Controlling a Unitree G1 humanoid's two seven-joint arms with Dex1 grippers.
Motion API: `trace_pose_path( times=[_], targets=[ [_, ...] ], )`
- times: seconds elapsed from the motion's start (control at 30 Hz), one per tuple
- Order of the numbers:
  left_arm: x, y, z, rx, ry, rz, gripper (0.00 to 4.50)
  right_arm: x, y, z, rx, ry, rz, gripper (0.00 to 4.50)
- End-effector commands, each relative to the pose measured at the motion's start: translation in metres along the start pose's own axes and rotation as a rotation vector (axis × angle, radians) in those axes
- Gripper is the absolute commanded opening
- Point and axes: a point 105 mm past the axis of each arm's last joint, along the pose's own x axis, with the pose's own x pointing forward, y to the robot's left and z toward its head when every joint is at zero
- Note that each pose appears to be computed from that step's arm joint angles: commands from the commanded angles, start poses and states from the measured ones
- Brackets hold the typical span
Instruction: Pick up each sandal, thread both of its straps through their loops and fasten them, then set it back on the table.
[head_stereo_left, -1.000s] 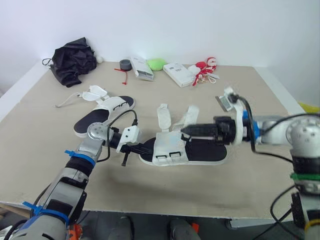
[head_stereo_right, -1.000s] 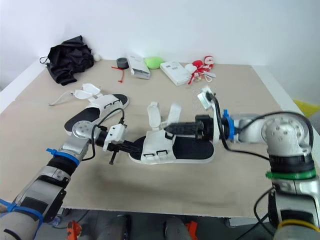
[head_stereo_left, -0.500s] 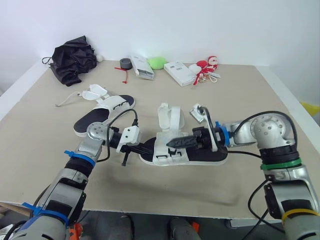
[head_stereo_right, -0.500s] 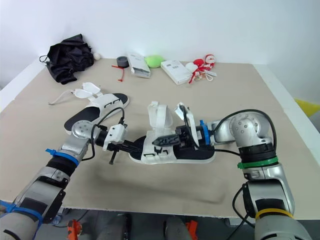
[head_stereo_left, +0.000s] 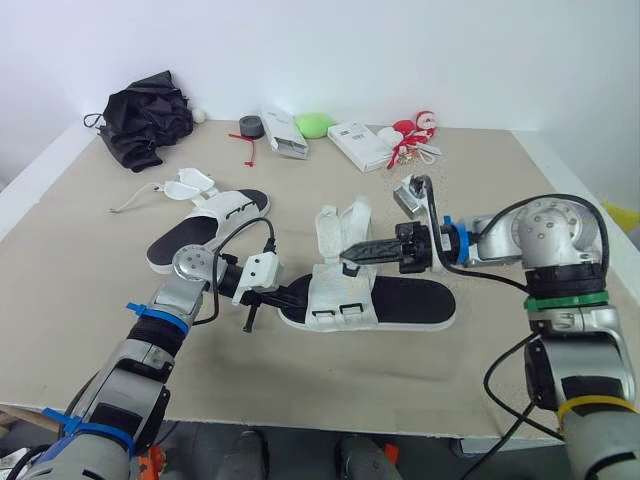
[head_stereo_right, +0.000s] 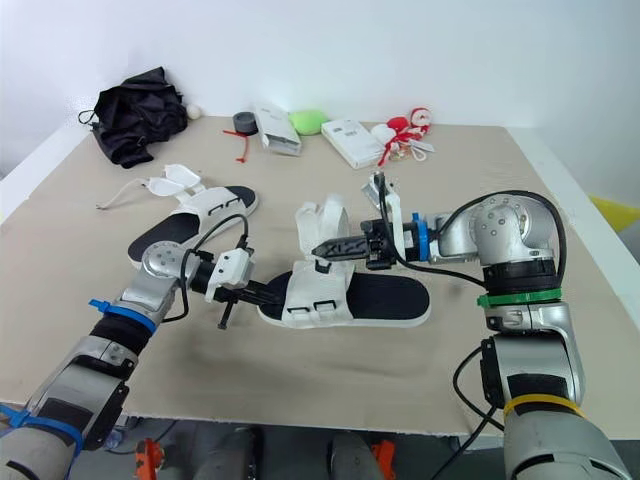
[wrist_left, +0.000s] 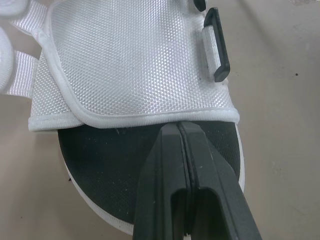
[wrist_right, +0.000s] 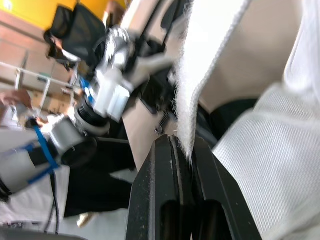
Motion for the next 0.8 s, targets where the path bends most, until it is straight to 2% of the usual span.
trace_pose_path(
  times=[0.03,0.27,0.5,0.7,0.8],
  targets=[
    [0.003,-0.004,-0.011,-0.040,0.061,-0.009,0.00,0.009,-0.015,-0.026,0.016,0.073,-0.038,0.06],
    [0.002,-0.001,-0.005,-0.043,0.030,0.010,0.00,0.009,-0.012,-0.045,0.046,0.129,-0.005,0.06],
    [0.002,0.003,-0.002,-0.101,-0.032,0.049,0.00,0.005,-0.007,-0.044,0.056,0.128,0.024,0.06],
    [0.000,-0.011,-0.019,-0.127,0.040,0.007,0.00,-0.002,0.002,-0.028,0.020,0.083,0.054,0.06],
    [0.000,-0.015,-0.022,-0.129,0.049,-0.003,0.00,-0.003,-0.005,-0.026,0.008,0.076,0.025,0.06]
  ],
)
